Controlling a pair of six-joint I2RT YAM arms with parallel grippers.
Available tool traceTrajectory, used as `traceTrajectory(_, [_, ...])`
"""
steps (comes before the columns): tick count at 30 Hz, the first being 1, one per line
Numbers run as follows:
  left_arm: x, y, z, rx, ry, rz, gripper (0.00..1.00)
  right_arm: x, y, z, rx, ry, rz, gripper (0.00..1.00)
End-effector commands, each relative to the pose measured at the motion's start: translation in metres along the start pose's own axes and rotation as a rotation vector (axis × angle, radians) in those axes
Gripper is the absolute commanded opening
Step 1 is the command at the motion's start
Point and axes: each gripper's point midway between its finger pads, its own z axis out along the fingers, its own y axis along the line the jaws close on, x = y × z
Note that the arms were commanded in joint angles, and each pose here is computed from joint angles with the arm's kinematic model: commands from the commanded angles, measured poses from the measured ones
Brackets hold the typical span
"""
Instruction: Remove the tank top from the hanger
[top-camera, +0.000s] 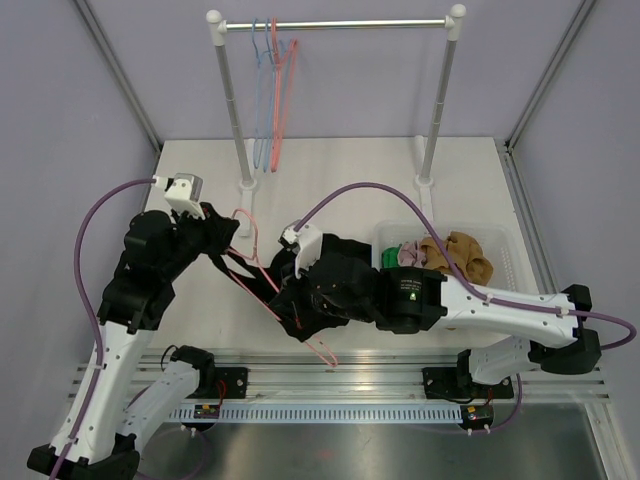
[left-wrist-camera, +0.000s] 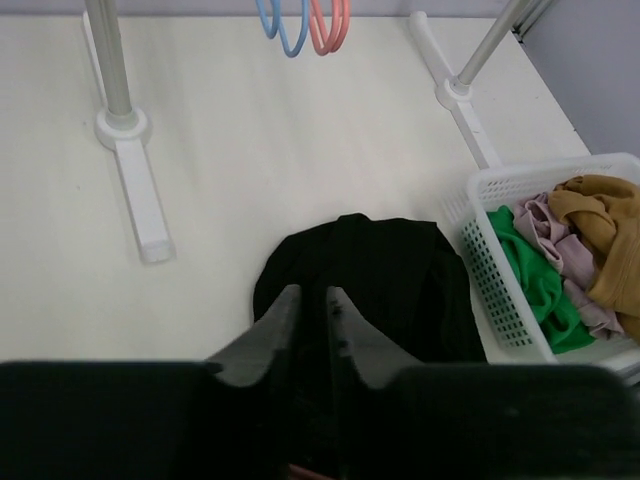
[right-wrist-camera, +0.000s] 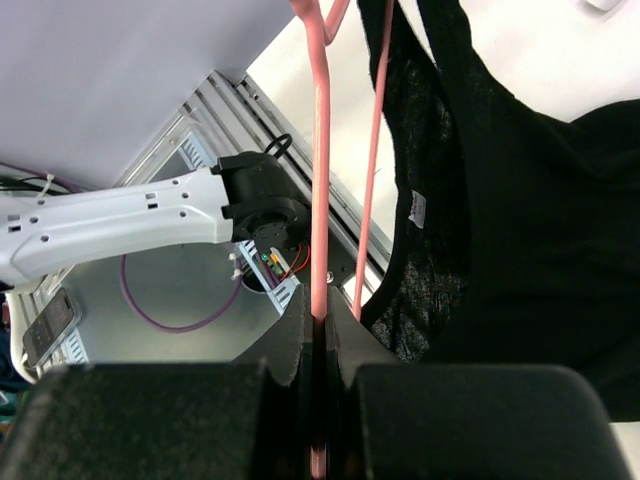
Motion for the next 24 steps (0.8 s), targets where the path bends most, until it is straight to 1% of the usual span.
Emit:
traceTrajectory(1, [0.001, 0.008, 0.003, -0.036, 0.004, 0.016, 0.09, -0.037, 0.028, -0.026, -0.134, -0.134, 0.018, 0.00])
traceTrajectory(3, [0.001, 0.010, 0.002, -0.049, 0.002, 0.014, 0.00, -0.039, 0.024, -0.030, -0.126, -0.148, 0.020, 0.00])
traceTrajectory(11, [-0.001, 0.009, 0.001, -0.048, -0.005, 0.014, 0.00, -0.041, 0.021, -0.044, -0.136, -0.168, 0.019, 0.00])
traceTrajectory(16, [-0.003, 0.008, -0.001, -0.045, -0.017, 0.010, 0.01, -0.040, 0.013, -0.043, -0.098, -0.174, 0.018, 0.00])
traceTrajectory(17, [-0.005, 0.007, -0.002, -0.039, -0.023, 0.009, 0.12, -0.041, 0.010, -0.042, -0.078, -0.177, 0.017, 0.00])
traceTrajectory(19, [-0.007, 0.004, -0.004, -0.032, -0.036, -0.005, 0.40, -0.040, 0.003, -0.039, -0.038, -0.176, 0.012, 0.00])
traceTrajectory(20, [-0.011, 0.000, -0.006, -0.013, -0.056, -0.006, 0.43, -0.042, -0.004, -0.037, 0.000, -0.190, 0.014, 0.00])
traceTrajectory(21, [-0.013, -0.001, -0.008, -0.007, -0.067, -0.018, 0.51, -0.041, -0.010, -0.035, 0.034, -0.190, 0.010, 0.00])
traceTrajectory(22, [-0.016, -0.002, -0.010, -0.008, -0.080, -0.025, 0.65, -0.039, -0.016, -0.031, 0.070, -0.187, 0.006, 0.00])
traceTrajectory(24, [-0.025, -0.006, -0.018, 0.003, -0.129, -0.027, 0.68, -0.041, -0.025, -0.028, 0.127, -0.198, -0.007, 0.00])
